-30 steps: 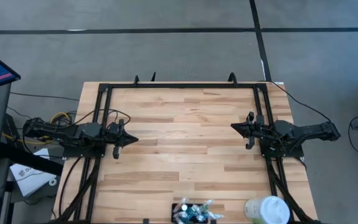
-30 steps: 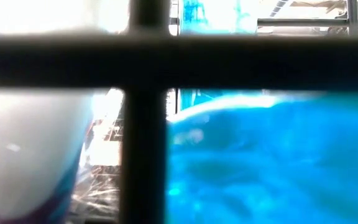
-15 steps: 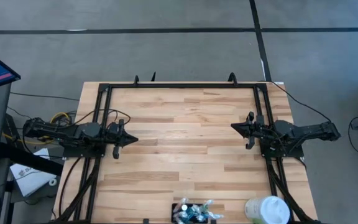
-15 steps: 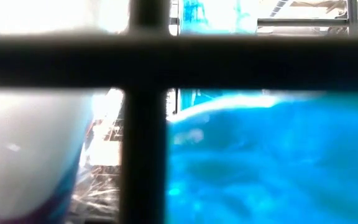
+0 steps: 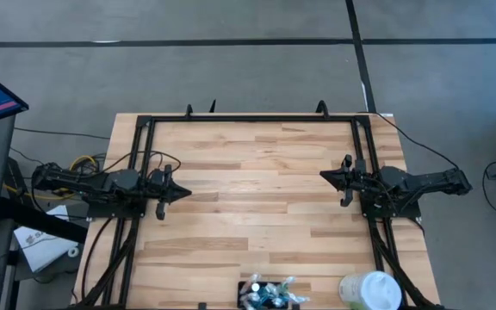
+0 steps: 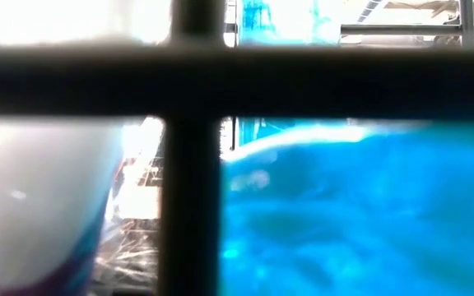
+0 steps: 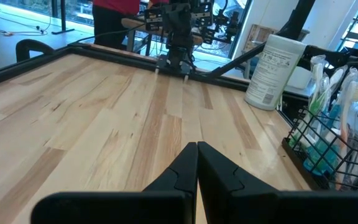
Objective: Pick & Place toothbrushing station
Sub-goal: Return to Home Position
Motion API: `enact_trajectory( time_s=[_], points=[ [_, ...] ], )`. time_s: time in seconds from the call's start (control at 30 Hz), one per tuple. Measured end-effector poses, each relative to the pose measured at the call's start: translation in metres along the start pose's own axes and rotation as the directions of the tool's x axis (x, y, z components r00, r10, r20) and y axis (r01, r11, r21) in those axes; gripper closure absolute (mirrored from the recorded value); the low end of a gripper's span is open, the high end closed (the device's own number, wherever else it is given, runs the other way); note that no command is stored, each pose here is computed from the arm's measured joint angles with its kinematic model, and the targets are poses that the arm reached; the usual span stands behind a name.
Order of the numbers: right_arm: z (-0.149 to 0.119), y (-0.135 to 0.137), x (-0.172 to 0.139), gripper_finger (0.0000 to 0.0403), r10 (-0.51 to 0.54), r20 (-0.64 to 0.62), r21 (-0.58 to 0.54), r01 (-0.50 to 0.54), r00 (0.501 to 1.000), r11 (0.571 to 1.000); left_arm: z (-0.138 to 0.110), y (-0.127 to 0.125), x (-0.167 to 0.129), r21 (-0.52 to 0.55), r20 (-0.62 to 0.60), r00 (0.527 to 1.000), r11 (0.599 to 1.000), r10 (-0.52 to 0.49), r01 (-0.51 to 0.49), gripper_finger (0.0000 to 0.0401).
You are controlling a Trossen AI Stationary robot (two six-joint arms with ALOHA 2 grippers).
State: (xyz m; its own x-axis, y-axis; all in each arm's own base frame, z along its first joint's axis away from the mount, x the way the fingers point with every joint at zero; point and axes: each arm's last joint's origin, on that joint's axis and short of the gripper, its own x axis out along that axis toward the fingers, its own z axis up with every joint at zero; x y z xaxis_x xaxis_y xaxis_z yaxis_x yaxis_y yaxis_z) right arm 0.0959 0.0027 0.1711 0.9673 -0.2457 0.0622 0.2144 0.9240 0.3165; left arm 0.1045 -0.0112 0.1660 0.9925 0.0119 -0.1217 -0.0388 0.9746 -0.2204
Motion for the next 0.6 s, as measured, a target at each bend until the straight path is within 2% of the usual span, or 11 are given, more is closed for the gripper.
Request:
enact_trajectory(
  time_s=[0.6],
  points=[
    [0.0,0.0,0.0,0.0403,0.0,0.0,0.0,0.0,1.0,1.0,0.0013,-0.0002,0.0,-0.002,0.014,1.0,1.0,0.0,0.001,0.0398]
  ],
)
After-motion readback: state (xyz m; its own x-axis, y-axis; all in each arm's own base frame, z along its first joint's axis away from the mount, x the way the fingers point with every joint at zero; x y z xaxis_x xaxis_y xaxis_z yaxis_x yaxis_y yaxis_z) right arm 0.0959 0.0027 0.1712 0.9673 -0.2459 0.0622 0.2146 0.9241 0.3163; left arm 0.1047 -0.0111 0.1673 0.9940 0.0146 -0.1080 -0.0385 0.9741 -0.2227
